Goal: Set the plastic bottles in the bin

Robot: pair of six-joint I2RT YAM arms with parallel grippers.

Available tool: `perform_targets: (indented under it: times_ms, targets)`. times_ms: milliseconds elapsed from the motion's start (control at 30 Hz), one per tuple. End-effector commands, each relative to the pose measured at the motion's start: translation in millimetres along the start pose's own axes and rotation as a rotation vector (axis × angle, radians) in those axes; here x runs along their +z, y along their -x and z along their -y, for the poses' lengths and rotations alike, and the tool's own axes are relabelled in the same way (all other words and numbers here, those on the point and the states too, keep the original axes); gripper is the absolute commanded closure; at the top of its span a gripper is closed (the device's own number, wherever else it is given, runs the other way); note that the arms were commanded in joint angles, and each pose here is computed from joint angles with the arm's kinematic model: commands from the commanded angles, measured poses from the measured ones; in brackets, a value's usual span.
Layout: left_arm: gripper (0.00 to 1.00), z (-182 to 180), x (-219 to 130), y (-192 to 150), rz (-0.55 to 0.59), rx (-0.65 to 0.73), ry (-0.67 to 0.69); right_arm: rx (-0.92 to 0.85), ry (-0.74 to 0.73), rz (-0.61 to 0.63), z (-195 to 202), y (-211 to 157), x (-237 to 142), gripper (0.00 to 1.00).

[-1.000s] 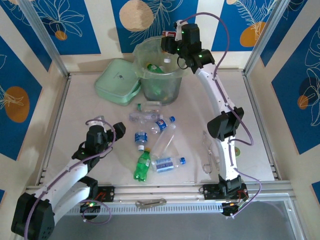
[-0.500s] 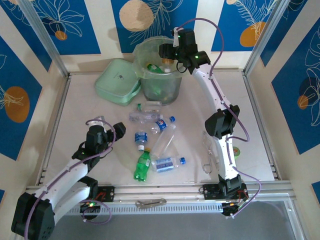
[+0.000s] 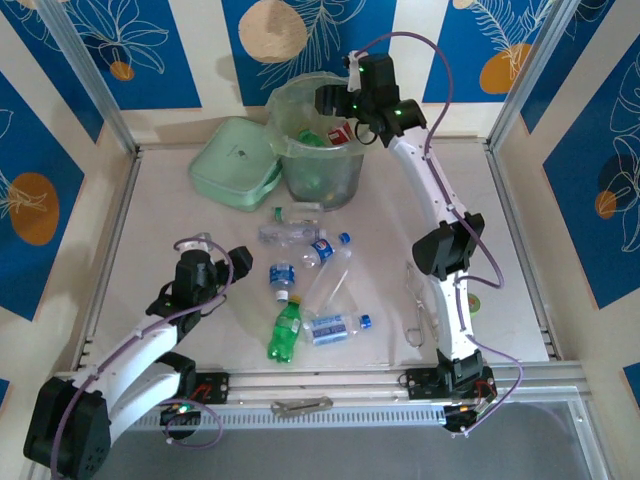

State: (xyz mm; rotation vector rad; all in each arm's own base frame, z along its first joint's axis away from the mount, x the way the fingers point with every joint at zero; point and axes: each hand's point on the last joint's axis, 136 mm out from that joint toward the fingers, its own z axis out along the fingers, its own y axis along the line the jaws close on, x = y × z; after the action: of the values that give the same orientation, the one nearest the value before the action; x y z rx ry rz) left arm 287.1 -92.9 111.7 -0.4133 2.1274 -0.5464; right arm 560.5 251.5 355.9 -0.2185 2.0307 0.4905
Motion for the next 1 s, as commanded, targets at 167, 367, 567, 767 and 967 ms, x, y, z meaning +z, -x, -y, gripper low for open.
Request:
perform_targets:
  times_ms: [167, 367, 567, 767, 967]
  targets:
    - [0.00, 11, -1, 16, 0.033, -0.015, -0.032, -0.094, 0.123, -0.039, -60, -28, -78, 0.12]
    - [0.00, 19, 5, 17, 0.019, -0.024, -0.060, -0.031, 0.134, -0.085, -66, -84, -114, 0.11]
    - [0.00, 25, 14, 16, 0.001, -0.039, -0.078, 0.165, 0.049, -0.225, -36, -172, -125, 0.11]
    - [0.01, 26, 21, 11, -0.023, -0.056, -0.083, 0.304, -0.050, -0.408, -17, -259, -127, 0.11]
    - [0.00, 27, 27, 10, -0.031, -0.069, -0.089, 0.440, -0.134, -0.535, -13, -325, -123, 0.07]
